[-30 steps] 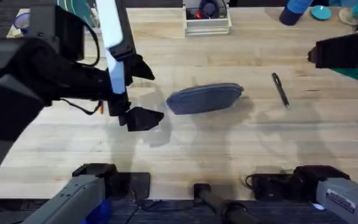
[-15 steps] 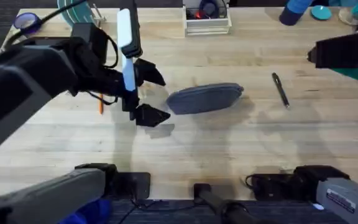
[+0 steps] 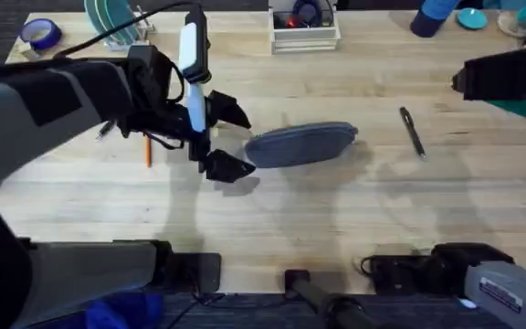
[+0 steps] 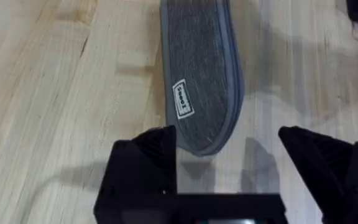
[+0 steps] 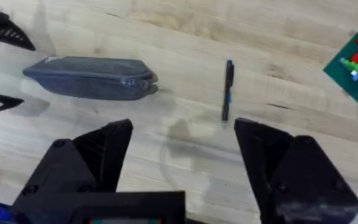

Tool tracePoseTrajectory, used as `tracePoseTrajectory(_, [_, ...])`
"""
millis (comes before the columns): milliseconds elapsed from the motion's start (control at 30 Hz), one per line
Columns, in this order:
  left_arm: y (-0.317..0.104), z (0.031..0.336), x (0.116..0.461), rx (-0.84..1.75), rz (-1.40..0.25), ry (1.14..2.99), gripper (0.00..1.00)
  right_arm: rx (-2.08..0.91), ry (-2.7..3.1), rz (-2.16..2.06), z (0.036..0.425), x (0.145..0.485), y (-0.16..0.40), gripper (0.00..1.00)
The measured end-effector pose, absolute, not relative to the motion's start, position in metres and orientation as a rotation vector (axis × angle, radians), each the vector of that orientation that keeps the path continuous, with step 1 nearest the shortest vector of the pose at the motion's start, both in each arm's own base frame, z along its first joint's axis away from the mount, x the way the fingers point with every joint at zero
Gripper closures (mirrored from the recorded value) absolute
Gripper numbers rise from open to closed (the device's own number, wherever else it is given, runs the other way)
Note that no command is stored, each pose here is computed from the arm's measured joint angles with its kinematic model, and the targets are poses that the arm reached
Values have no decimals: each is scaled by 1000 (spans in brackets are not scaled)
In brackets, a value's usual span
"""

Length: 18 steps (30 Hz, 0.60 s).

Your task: Unzip the bag, pick up the pens from the table one at a time and place them inside, then zip the bag closed.

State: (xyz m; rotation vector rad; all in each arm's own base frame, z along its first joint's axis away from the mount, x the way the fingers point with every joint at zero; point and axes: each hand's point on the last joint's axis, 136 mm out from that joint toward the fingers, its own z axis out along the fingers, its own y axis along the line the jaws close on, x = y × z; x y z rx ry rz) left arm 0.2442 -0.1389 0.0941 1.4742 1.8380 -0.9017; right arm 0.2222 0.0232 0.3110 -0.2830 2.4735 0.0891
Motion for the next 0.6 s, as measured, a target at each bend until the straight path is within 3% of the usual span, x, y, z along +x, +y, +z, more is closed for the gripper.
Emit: tracePoseTrajectory(600, [-145,92,245,1503,-904,1803,6,-283,2474,89,311,222,23,5])
